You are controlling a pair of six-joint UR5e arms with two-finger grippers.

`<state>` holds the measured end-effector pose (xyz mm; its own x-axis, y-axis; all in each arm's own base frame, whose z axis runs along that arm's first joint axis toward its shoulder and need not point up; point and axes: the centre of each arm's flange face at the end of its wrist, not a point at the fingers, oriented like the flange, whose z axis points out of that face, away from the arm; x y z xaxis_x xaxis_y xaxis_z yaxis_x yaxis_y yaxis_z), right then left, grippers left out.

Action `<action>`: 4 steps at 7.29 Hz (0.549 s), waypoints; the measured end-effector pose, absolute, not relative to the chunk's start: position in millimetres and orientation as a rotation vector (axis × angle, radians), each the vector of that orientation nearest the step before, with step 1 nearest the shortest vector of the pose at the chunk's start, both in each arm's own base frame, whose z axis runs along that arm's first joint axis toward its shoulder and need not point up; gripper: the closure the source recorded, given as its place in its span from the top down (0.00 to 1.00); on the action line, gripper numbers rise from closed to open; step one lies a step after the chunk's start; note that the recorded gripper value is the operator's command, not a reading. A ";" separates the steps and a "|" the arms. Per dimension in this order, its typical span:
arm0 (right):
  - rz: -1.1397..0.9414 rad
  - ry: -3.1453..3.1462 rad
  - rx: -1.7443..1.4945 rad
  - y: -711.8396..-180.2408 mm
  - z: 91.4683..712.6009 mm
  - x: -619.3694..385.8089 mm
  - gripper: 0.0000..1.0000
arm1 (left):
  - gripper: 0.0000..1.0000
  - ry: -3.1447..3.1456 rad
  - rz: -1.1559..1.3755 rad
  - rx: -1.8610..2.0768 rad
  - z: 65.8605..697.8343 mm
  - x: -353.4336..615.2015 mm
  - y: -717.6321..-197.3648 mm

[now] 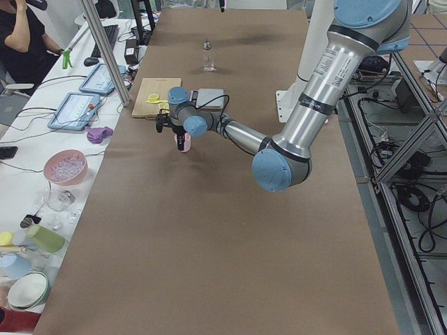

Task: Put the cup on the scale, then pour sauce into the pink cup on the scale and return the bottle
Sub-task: 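Reach the left gripper to the pink cup and grasp its rim, then carry the pink cup with the left gripper and lower it onto the scale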

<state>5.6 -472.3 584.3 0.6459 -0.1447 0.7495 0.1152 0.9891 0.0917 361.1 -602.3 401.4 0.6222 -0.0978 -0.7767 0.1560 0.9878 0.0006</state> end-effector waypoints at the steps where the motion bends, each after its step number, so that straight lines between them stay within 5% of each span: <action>1: -0.148 -0.856 0.036 -472.2 584.3 5.6 1.00 | 0.00 0.890 -0.144 0.069 400.3 361.3 -601.7; 4: -0.146 -0.874 0.034 -471.0 583.7 5.0 1.00 | 0.00 0.900 -0.150 0.060 389.9 356.2 -602.2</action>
<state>5.0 -471.0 583.7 0.6321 -0.1417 0.7618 0.1142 0.9894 0.0893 356.2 -602.2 389.9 0.6117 -0.1048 -0.7841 0.1551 0.9878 -0.0111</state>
